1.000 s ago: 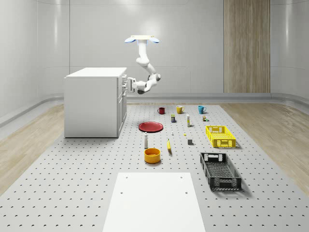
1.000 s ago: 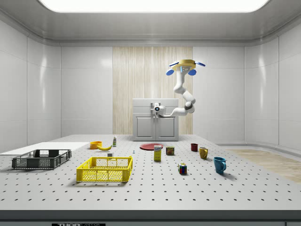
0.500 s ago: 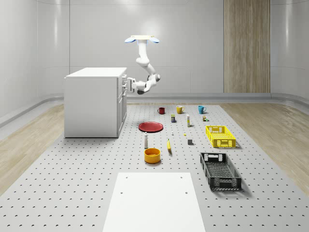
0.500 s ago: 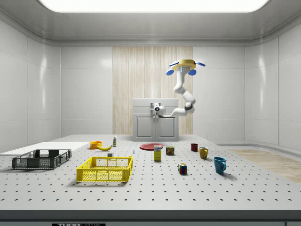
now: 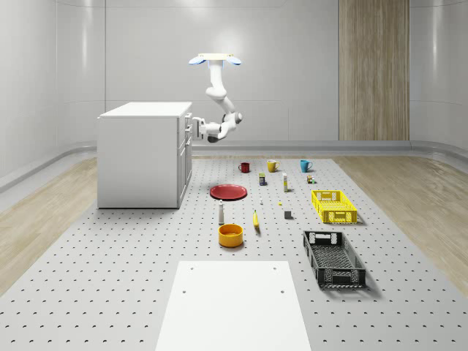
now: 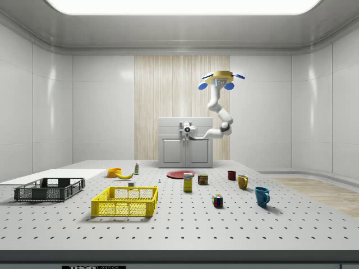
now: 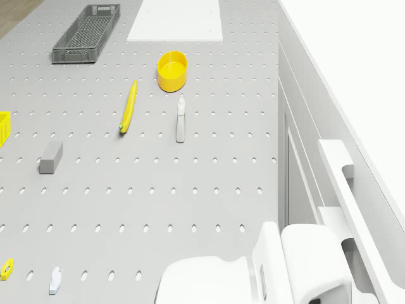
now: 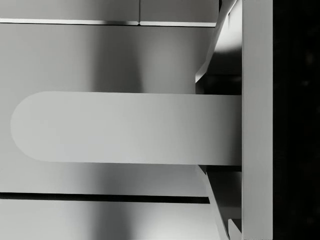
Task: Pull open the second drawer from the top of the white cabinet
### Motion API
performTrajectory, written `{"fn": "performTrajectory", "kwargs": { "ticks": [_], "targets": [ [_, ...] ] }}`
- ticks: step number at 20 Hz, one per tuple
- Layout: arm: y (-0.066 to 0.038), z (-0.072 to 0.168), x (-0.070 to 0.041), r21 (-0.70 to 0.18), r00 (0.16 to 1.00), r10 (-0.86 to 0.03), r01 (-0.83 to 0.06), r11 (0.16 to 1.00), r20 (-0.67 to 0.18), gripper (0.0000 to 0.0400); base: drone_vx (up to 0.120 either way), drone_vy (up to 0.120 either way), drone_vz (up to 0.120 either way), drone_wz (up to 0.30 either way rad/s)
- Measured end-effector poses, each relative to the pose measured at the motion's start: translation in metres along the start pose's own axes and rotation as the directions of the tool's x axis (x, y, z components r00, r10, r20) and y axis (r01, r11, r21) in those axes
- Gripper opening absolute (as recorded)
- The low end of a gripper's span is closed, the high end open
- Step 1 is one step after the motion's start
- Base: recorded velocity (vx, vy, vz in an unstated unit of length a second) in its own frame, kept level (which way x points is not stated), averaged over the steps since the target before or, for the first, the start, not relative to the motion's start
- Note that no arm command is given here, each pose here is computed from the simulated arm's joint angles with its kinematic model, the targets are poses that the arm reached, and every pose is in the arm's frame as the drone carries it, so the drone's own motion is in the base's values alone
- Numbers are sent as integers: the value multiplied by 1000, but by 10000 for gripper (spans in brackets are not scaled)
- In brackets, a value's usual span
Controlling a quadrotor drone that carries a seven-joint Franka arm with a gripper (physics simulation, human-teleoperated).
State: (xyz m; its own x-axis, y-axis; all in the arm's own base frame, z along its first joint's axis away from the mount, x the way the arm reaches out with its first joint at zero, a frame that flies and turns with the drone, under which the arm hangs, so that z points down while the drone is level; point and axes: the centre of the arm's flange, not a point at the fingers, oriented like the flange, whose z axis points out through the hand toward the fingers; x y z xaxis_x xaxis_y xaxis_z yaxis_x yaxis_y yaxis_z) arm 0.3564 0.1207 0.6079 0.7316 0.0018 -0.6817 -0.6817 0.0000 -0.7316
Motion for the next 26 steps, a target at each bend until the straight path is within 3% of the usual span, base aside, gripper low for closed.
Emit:
{"fn": "performTrajectory", "kwargs": {
  "ticks": [2, 15, 16, 17, 19, 20, 21, 26],
  "targets": [
    [-2, -5, -4, -2, 1000, 25, -25, 1000, -2, 124, 0, 0, 0, 0],
    [-4, -34, -6, -9, 999, 36, -36, 999, -7, 138, 0, 0, 0, 0],
    [-5, -35, -9, -13, 998, 63, -64, 998, -11, 161, 0, 0, 0, 0],
    [-6, -38, -12, -22, 999, 33, -33, 999, -20, 175, 0, 0, 0, 0],
    [-5, -39, -10, -18, 999, 39, -39, 999, -17, 161, 0, 0, 0, 0],
    [-7, -41, -12, -20, 997, 69, -69, 997, -19, 181, 0, 0, 0, 0],
    [-8, -44, -15, -27, 999, 44, -45, 999, -27, 195, 0, 0, 0, 0],
    [-5, -50, -9, -17, 998, 59, -59, 998, -17, 158, 0, 0, 0, 0]
  ]
}}
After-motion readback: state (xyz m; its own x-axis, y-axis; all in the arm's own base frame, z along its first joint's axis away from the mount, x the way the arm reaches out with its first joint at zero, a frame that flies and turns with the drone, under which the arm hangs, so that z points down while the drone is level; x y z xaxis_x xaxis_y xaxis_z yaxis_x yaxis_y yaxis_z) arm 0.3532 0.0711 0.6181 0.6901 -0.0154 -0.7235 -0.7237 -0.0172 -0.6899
